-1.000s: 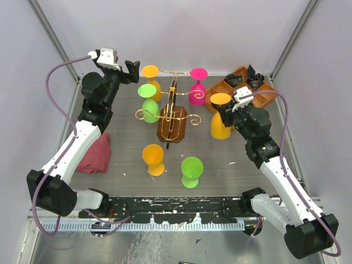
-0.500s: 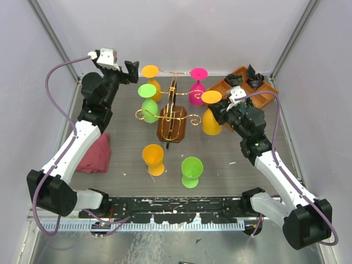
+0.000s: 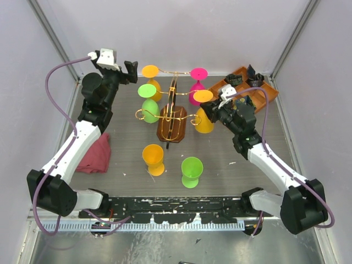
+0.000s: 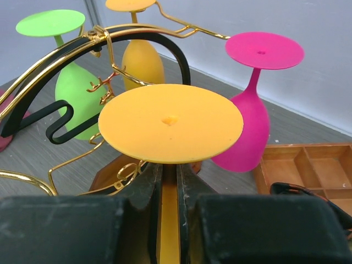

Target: Place the wine glass upside down on the wine glass rack

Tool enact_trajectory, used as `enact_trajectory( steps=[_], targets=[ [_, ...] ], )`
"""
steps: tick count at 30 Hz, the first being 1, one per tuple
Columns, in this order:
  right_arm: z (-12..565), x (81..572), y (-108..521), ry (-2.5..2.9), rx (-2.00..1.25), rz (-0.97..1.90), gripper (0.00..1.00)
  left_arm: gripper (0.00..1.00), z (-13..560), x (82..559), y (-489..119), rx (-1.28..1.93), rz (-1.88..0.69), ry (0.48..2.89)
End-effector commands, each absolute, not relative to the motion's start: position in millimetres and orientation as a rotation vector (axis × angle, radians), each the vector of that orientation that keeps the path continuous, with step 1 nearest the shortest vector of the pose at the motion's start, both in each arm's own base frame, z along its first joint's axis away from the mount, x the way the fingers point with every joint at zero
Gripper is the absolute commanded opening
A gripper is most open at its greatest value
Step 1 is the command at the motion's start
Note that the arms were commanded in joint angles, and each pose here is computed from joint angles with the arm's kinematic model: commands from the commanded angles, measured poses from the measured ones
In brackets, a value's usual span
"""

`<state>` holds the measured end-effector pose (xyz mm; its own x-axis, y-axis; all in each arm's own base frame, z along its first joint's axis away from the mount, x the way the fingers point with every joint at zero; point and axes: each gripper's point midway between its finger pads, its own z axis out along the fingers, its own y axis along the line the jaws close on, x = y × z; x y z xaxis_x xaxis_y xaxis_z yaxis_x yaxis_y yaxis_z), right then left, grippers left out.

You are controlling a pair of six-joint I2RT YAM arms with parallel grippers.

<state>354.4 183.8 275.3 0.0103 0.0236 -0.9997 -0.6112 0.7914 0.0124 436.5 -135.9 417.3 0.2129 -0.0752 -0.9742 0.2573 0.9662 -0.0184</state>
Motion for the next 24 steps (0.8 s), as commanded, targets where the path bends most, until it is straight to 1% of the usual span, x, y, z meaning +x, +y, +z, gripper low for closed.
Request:
enact_trajectory(
  steps=[1, 24],
  targets=[
    [315, 360, 193, 1.355, -0.487, 0.535, 0.01, 0.92, 424, 436, -128, 0.14, -0.203, 1.307],
    [313, 394, 219, 1.321, -0.43, 0.503, 0.01, 0.92, 421, 433, -125, 0.142, -0.194, 1.315]
  ],
)
